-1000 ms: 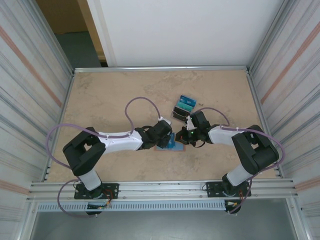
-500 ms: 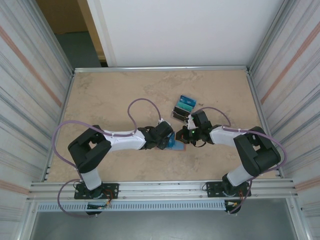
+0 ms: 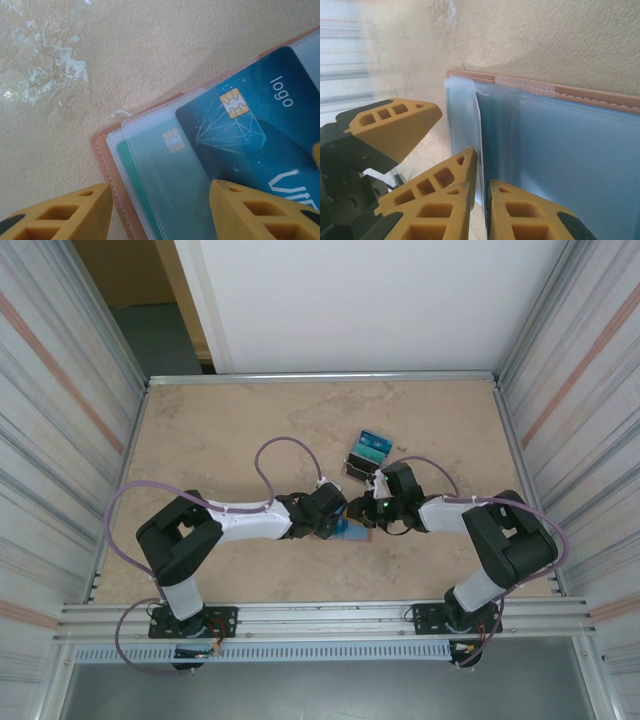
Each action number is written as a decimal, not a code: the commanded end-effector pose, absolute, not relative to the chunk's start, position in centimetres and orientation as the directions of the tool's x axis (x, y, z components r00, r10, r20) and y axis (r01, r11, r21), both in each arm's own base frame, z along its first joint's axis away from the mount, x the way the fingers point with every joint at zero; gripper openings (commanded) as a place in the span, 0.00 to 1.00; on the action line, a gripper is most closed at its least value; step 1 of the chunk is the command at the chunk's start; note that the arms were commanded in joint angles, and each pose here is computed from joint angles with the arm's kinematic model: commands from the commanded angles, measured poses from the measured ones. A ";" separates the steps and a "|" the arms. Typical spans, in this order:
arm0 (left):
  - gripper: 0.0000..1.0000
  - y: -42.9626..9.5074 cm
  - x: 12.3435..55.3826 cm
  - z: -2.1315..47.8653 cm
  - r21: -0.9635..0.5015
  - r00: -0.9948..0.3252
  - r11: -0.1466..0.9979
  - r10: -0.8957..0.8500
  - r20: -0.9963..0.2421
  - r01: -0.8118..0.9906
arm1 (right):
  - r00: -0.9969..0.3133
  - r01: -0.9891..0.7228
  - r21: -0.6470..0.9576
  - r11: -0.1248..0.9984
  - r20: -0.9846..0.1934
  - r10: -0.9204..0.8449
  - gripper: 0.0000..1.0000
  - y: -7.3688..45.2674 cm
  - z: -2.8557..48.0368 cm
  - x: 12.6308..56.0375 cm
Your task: Take the credit cards out of the card holder
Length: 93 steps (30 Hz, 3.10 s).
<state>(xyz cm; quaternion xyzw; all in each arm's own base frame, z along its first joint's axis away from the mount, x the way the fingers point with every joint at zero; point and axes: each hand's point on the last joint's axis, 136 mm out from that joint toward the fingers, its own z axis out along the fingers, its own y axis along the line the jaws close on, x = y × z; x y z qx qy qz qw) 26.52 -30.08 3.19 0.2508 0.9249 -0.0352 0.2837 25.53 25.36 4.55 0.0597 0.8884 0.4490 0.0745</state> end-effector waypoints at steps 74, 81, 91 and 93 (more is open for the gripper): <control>0.57 -29.2 26.2 2.1 -0.151 -0.816 0.907 0.268 -0.511 0.393 | -0.558 -0.661 -0.062 0.748 -0.626 -0.545 0.00 17.8 14.7 45.5; 0.57 -29.5 24.7 1.8 -0.180 -0.836 0.910 0.247 -0.491 0.374 | -0.555 -0.672 -0.096 0.734 -0.590 -0.586 0.00 17.2 13.1 45.9; 0.56 -28.8 23.7 1.9 -0.188 -0.849 0.924 0.207 -0.486 0.332 | -0.547 -0.681 -0.146 0.717 -0.551 -0.631 0.00 16.3 12.4 46.0; 0.56 -28.7 23.7 2.0 -0.185 -0.850 0.927 0.202 -0.487 0.327 | -0.540 -0.683 -0.152 0.714 -0.552 -0.635 0.00 16.3 12.7 46.0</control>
